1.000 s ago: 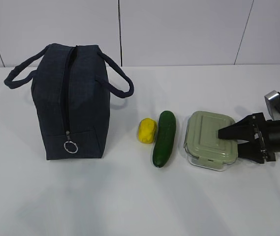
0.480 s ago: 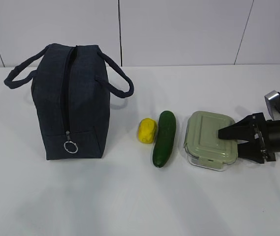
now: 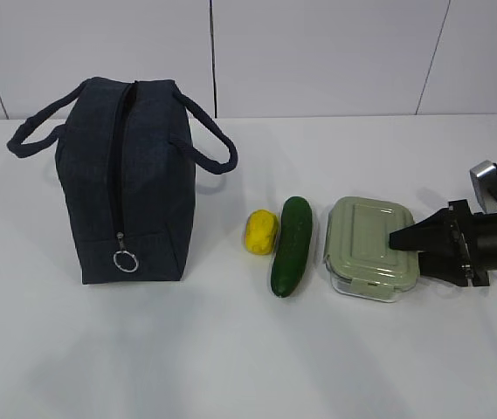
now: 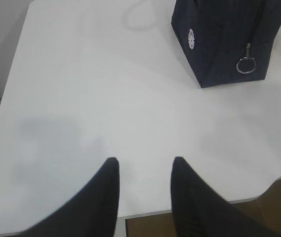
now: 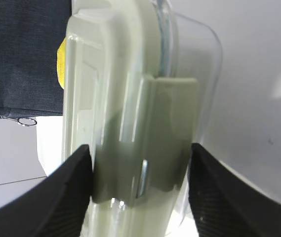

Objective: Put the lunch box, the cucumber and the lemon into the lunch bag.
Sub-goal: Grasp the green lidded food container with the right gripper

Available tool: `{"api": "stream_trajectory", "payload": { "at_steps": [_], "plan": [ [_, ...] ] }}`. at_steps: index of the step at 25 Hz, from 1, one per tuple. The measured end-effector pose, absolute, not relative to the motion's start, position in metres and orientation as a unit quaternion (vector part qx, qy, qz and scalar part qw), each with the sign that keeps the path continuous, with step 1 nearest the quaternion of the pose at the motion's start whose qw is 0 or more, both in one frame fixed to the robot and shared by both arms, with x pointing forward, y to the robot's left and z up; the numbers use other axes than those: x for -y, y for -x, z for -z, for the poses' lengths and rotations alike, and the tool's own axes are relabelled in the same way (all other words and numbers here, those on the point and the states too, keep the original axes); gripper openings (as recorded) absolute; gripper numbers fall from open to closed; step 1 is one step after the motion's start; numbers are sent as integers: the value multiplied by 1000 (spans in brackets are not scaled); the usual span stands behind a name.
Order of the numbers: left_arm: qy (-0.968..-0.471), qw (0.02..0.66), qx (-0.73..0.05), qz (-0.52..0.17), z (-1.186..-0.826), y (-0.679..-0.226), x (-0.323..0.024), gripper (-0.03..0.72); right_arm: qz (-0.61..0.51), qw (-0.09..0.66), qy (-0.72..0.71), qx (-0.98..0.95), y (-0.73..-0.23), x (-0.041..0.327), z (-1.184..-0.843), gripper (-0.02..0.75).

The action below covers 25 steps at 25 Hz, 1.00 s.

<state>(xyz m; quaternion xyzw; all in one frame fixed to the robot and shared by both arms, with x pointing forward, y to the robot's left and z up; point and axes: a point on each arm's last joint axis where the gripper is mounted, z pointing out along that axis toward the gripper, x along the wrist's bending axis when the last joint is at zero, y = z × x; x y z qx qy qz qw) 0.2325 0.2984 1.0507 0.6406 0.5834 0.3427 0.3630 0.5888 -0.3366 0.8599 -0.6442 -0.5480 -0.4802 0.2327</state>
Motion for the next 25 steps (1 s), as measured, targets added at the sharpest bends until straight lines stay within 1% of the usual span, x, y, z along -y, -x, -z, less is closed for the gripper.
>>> {"api": "stream_trajectory", "payload": {
  "at_steps": [25],
  "plan": [
    [-641,363,-583,-343,-1051,-233,-298,239,480,233,644,548,-589,337,-860,443]
  ]
}}
